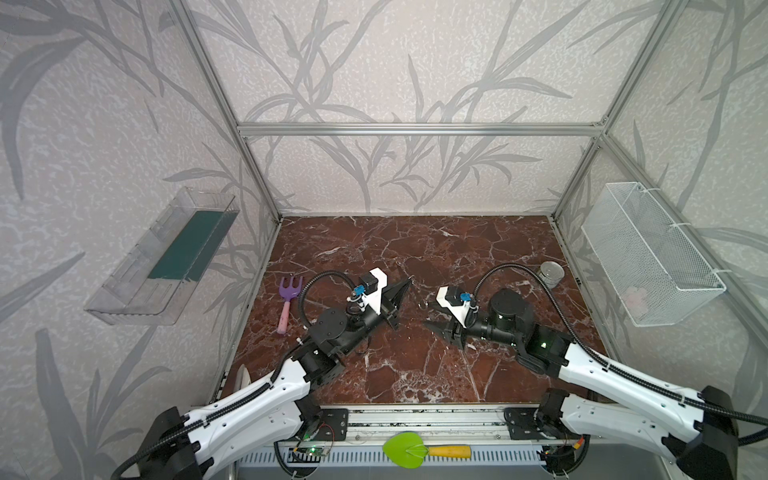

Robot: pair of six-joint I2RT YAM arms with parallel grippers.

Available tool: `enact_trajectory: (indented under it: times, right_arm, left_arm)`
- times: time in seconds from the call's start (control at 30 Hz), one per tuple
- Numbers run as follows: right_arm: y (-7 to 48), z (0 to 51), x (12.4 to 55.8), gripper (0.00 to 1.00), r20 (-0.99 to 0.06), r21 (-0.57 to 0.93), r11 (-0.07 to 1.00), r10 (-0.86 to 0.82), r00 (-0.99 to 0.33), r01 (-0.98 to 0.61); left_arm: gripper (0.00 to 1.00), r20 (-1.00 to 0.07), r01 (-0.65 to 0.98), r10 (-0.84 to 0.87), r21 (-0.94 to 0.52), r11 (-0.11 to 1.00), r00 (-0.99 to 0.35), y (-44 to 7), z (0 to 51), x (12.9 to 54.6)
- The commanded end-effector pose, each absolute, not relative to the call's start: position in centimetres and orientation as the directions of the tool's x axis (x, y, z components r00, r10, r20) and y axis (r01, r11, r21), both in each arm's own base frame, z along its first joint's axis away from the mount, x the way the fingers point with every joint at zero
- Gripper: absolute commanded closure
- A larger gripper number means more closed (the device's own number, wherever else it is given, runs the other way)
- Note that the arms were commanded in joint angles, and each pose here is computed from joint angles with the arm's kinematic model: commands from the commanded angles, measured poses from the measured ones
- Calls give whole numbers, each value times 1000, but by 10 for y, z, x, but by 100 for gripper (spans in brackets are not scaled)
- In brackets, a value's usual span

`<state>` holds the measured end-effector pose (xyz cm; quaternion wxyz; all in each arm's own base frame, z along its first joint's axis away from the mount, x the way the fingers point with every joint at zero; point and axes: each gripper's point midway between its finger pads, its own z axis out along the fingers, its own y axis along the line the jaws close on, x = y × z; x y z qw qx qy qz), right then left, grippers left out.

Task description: Put the keys on the keyring

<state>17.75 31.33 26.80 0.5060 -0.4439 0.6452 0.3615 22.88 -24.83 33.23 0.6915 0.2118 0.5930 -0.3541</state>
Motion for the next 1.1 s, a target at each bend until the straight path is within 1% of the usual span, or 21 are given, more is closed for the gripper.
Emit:
enact_trajectory:
  times: [0.0,0.1,0.17,0.2,0.27,0.4,0.5,0.7,0.73,0.83,0.9,0.93,1.03,1.07]
  right_arm:
    - [321,283,178,51,-984,18,335,-162,-77,-942]
    - [321,282,191,50,-982,24,397,-161,-95,-917]
    - [321,284,199,52,-984,31,438,-145,-105,-898]
    - [321,285,202,55,-985,34,449,-136,-106,-893]
    - [322,288,207,64,-986,40,469,-123,-110,-882]
    - [324,292,210,73,-989,53,478,-99,-114,-877]
    - [324,294,213,83,-988,62,489,-93,-122,-870]
    - [323,293,213,98,-983,96,495,-86,-159,-864]
    - [323,294,212,100,-982,108,496,-83,-171,-861]
    - [320,295,213,100,-973,159,514,-63,-223,-843]
    - [317,295,214,100,-961,201,527,-56,-269,-825]
    - [315,293,215,100,-952,227,543,-52,-302,-809]
    - [308,288,221,100,-920,298,590,-31,-390,-750]
    - [306,287,222,100,-909,323,598,-20,-416,-733]
  left_arm:
    - [100,-954,732,-285,-130,668,90,-242,347,228]
    - [100,-953,735,-289,-133,665,88,-244,346,229]
    - [100,-954,740,-287,-134,659,83,-246,345,229]
    - [100,-954,742,-288,-136,656,80,-247,345,229]
    - [100,-954,745,-289,-137,653,77,-248,344,229]
    - [100,-956,746,-286,-140,652,71,-250,342,230]
    - [100,-957,746,-283,-139,651,68,-250,340,230]
    - [100,-959,739,-276,-139,659,65,-250,337,232]
    - [100,-961,738,-270,-138,660,62,-250,336,233]
    - [100,-967,730,-249,-127,672,61,-251,333,235]
    - [100,-967,699,-249,-140,702,56,-245,331,240]
    - [96,-968,677,-242,-137,723,62,-241,329,243]
    - [80,-981,629,-176,-88,772,80,-230,326,246]
    - [77,-985,616,-147,-64,785,85,-227,325,246]
